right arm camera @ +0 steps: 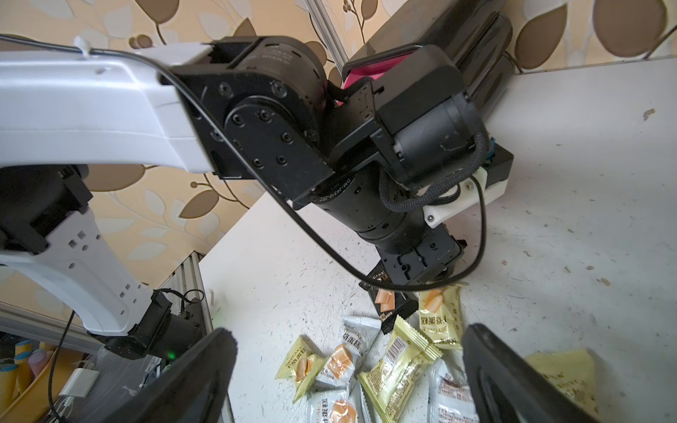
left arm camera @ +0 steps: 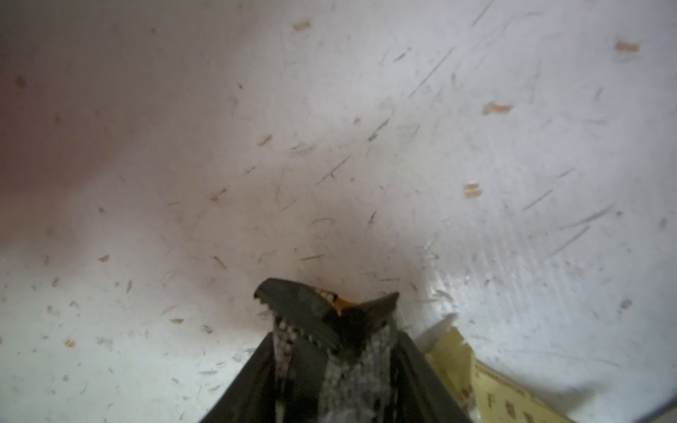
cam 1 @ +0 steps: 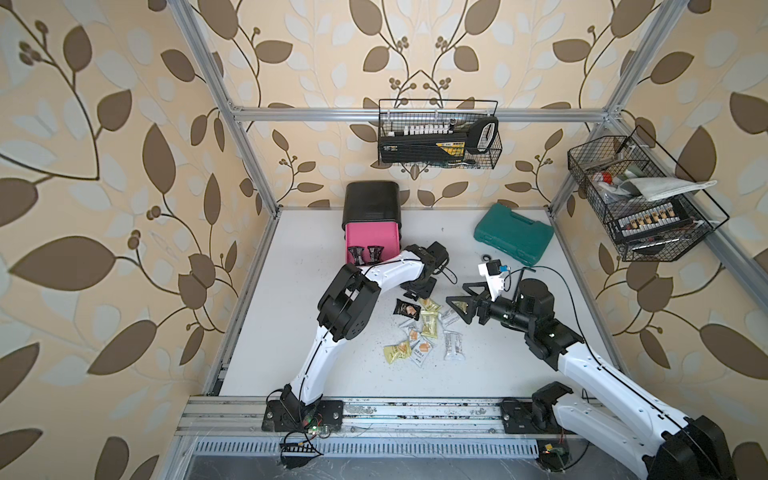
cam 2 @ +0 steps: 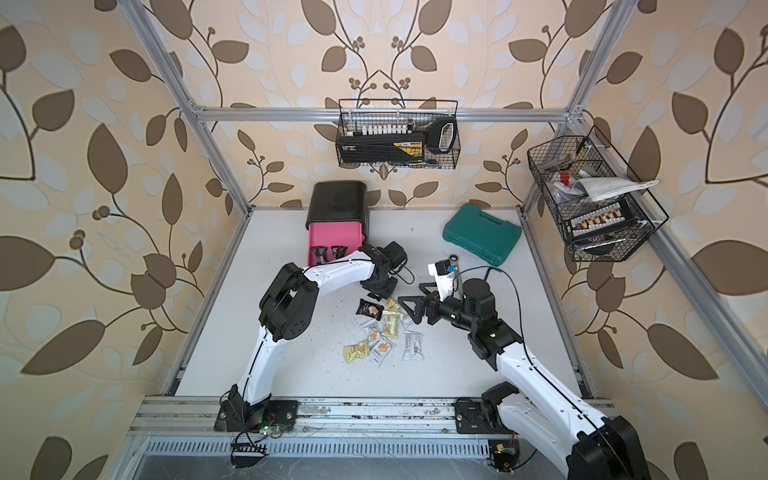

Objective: Place the cookies into the drawer by color
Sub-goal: Pick up the cookie at the center of the board, then place the cookie in the drawer.

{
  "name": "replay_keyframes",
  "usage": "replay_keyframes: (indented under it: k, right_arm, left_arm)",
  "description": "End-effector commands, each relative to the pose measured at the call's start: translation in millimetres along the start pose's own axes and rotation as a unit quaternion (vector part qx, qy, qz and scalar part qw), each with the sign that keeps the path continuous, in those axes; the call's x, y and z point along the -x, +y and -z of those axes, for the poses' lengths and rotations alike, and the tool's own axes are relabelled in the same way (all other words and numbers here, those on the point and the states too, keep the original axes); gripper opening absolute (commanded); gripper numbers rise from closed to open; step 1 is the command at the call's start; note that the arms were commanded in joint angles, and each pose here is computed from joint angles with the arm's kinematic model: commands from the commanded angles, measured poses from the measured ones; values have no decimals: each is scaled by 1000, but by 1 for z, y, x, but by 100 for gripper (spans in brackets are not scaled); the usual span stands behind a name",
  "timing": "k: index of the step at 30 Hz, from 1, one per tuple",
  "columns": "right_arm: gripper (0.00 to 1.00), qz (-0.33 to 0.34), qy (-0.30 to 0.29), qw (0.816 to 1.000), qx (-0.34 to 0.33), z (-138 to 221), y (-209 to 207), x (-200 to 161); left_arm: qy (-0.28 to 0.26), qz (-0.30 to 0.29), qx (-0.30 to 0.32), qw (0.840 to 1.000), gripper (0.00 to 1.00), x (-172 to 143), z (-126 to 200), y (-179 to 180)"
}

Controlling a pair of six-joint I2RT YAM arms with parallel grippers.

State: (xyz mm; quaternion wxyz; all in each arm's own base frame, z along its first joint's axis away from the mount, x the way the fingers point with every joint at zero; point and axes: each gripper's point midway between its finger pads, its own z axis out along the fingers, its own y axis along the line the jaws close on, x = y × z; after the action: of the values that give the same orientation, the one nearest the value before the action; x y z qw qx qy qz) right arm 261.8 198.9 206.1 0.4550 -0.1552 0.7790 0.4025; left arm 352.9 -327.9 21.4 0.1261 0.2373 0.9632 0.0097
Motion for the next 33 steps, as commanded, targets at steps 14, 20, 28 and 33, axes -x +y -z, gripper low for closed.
replay_keyframes:
  k: [14, 20, 28, 33]
  right_arm:
    - [99, 41, -73, 996, -19, 22, 5, 18]
    - [99, 49, -113, 991, -59, 38, -4, 25]
    - [99, 44, -108, 991, -63, 36, -6, 25]
    - [99, 43, -109, 991, -66, 36, -7, 25]
  left_arm:
    - [-65, 31, -87, 994, 23, 20, 71, -31]
    - [-136, 32, -89, 986, 20, 39, 134, -27]
    - [-222, 19, -21, 975, 20, 63, 215, 16]
    - [-236, 38, 11, 971, 20, 70, 232, 59]
